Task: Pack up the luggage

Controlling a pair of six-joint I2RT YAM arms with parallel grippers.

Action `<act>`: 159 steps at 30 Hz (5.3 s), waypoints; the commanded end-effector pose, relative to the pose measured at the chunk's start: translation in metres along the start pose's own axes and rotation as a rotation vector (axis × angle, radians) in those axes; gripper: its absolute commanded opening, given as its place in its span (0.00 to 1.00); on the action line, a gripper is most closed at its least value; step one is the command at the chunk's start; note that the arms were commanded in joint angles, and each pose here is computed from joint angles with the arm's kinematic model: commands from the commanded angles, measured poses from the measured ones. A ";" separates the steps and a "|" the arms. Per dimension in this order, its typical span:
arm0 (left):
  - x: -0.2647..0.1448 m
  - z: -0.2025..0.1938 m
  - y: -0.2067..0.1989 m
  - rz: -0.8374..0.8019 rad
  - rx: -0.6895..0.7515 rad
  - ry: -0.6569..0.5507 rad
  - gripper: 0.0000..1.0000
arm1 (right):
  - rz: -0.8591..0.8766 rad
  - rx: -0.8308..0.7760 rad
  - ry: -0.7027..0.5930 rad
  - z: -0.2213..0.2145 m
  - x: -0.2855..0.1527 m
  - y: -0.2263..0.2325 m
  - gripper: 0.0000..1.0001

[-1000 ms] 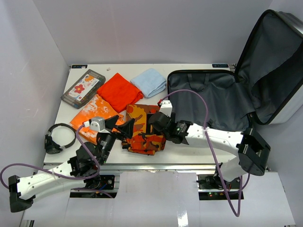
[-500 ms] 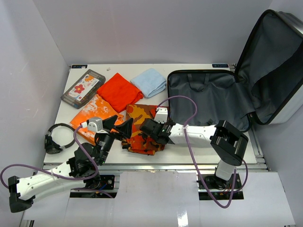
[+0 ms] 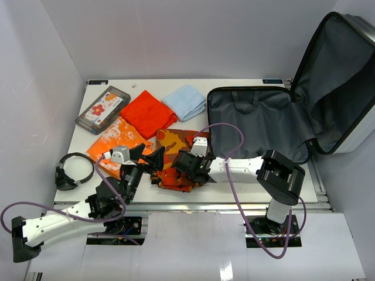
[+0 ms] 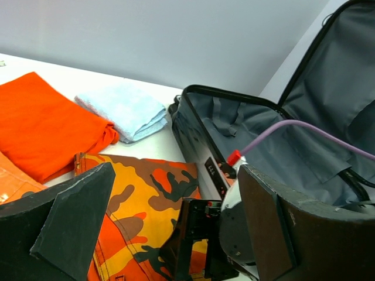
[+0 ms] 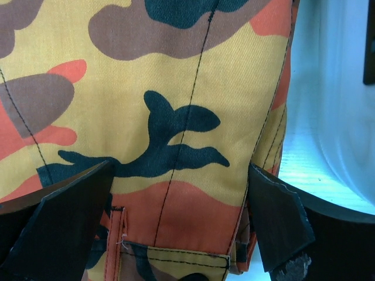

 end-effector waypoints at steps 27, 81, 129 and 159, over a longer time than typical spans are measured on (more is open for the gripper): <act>-0.019 -0.074 0.035 0.286 0.074 0.535 0.94 | 0.127 -0.207 0.070 -0.080 -0.047 -0.047 0.72; 0.036 -0.160 0.112 0.290 -0.102 0.971 0.68 | 0.400 -0.091 -0.233 -0.033 -0.122 -0.100 0.96; 0.029 -0.162 0.115 0.329 -0.113 0.973 0.00 | 0.158 0.100 -0.174 -0.064 -0.054 -0.036 1.00; 0.031 -0.158 0.111 0.279 -0.119 0.946 0.00 | 0.159 -0.121 -0.235 -0.046 -0.056 -0.009 0.08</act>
Point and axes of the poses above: each gripper's point midway between its finger pads, its own x axis out along the fingers, its own y axis along the line the jaws close on, z = x × y, the point moved 8 cm from there along -x, back along the fingers, and after that the axes turned 4 degrees about -x, right-handed, at the moved point
